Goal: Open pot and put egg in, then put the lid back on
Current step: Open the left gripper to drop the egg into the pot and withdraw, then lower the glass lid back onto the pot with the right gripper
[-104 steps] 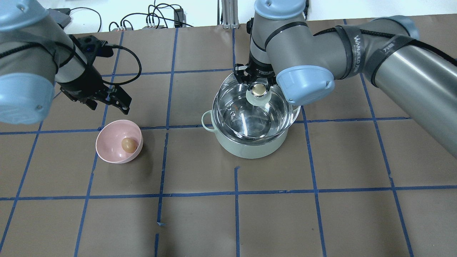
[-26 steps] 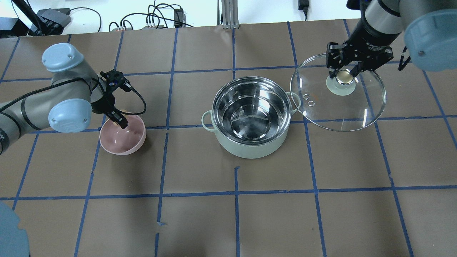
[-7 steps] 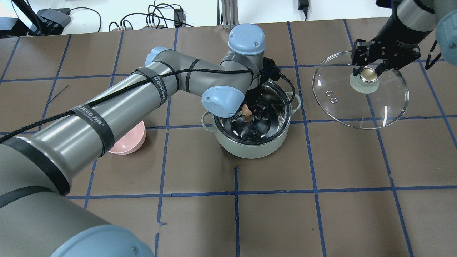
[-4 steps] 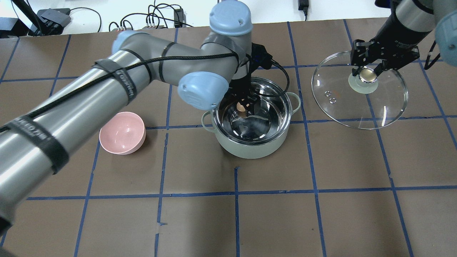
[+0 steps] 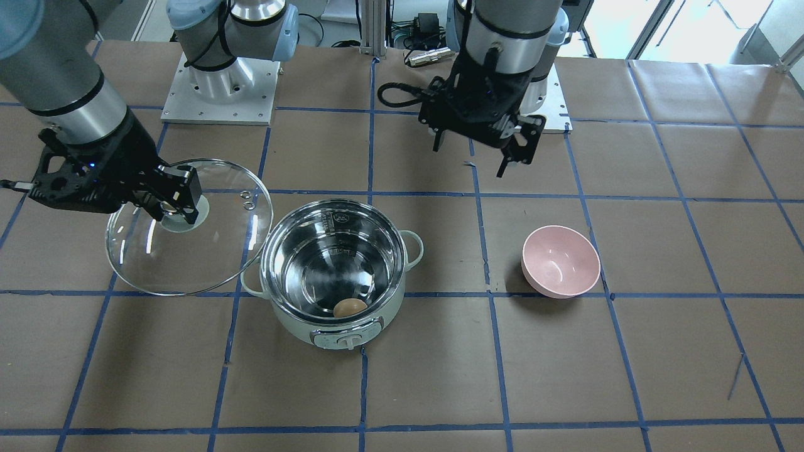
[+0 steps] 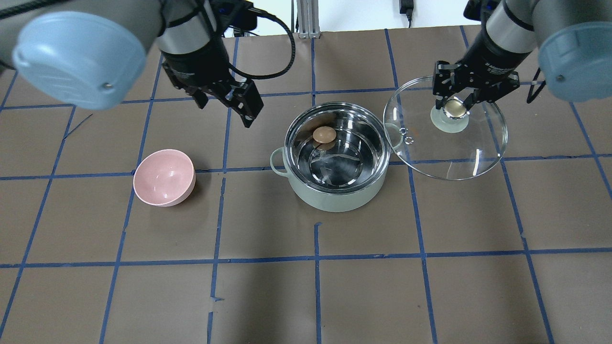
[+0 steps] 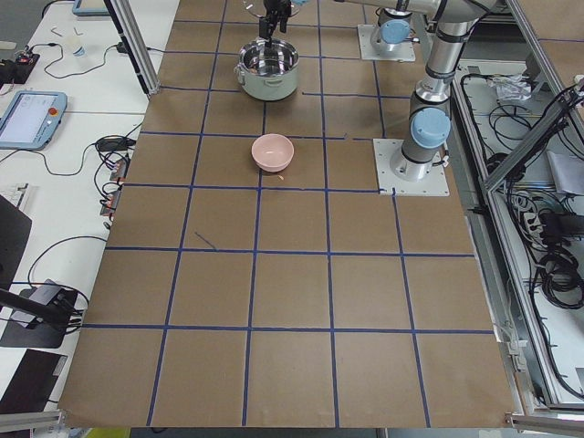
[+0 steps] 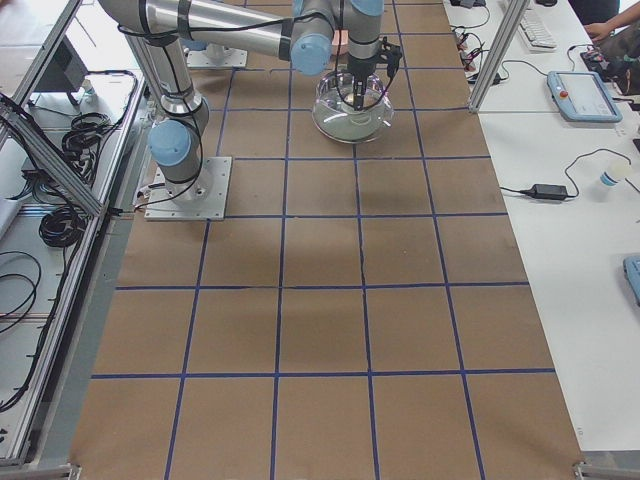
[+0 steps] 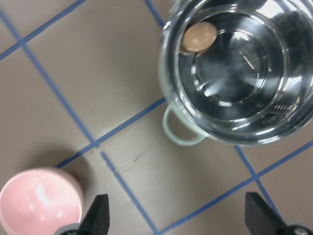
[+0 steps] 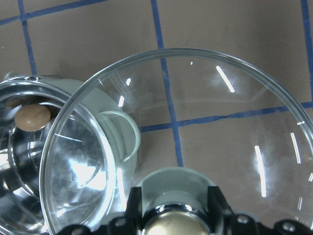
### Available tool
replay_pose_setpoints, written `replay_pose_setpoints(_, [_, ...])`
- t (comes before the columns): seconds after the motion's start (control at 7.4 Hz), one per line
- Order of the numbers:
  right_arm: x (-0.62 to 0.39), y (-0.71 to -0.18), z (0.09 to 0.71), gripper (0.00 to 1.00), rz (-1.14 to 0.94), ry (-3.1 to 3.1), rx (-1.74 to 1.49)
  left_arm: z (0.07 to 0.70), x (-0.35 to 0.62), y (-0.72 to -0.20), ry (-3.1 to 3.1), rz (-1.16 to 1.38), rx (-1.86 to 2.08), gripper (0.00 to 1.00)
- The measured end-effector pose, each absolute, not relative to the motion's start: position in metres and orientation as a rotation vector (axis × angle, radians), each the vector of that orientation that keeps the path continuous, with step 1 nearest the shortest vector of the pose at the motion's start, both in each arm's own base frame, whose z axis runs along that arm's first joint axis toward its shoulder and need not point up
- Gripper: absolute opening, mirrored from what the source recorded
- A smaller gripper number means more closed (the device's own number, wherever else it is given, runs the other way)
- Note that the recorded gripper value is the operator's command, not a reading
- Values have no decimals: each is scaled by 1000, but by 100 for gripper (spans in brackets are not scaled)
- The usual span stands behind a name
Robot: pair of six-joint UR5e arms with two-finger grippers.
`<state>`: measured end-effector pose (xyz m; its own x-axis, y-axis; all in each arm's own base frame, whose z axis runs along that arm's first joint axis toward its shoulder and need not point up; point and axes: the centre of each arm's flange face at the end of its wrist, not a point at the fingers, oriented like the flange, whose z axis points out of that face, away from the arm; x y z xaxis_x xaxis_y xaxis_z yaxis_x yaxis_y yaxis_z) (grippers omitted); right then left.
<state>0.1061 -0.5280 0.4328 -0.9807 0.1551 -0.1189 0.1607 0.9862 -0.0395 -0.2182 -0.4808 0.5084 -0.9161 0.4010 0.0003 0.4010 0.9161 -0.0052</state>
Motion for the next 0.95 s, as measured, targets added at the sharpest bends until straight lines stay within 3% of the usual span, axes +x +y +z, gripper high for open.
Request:
replay_pose_setpoints(0.41, [193,-518,425,32,-112,2988,334,522,-159,-472,-3156,-37,-308,100])
replay_pose_setpoints(0.95, [269,-516,394,34,-133,2969,318,515,-152,-478,-3153,78,-269,100])
